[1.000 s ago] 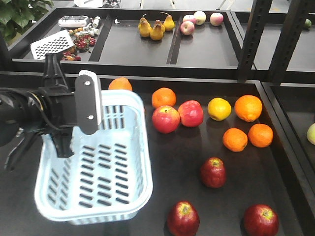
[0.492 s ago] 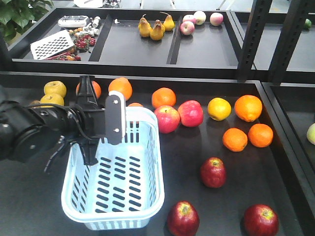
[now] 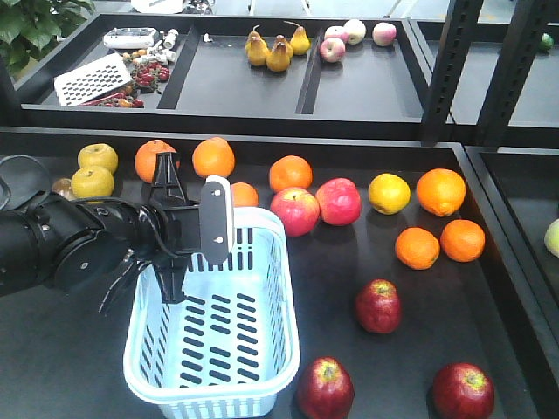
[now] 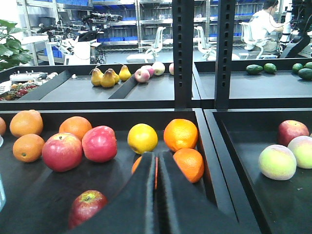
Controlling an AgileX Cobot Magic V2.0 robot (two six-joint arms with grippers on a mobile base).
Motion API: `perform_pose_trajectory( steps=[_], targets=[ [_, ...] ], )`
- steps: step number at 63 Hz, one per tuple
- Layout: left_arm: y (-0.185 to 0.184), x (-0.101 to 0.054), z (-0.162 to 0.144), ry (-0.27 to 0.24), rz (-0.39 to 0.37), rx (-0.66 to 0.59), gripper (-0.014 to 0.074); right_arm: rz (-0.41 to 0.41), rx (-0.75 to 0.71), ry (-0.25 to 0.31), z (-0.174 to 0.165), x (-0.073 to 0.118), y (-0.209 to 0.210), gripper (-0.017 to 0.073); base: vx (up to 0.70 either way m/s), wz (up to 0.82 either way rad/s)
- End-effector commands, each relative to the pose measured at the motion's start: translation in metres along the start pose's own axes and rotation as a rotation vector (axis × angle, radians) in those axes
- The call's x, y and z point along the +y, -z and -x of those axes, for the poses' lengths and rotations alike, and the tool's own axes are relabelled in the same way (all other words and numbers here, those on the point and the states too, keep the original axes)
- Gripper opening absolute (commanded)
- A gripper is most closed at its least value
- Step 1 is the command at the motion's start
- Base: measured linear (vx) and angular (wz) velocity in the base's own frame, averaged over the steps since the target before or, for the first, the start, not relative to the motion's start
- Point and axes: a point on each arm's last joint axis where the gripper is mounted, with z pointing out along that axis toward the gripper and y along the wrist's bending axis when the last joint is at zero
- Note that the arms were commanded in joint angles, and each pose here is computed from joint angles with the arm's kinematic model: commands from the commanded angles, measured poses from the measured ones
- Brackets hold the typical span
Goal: Pick three apples into basket with both arms
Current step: 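Lower the light-blue basket onto the table with the left gripper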
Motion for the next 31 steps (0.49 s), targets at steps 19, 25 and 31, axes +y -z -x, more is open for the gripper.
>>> perform_pose_trajectory(
  steps=[19,25,31],
  targets=[
    [0.0155,0.0203,0.0096,0.030,0.103,-0.061,0.0416,0.007,-0.081,0.012,0.0037,0.0007,0.0006,-0.0008,0.00,0.00],
    [0.0155,0.0199,0.0093,0.030,0.099,-0.057,0.0525,0.007,-0.081,0.012,0.0037,0.0007,0.0006,-0.0008,0.00,0.00],
    [0.0154,0.0193,0.0089,0.030,0.093,-0.053,0.0606,0.007,-0.081,0.012,0.0037,0.0007,0.0006,-0.0008,0.00,0.00]
  ],
)
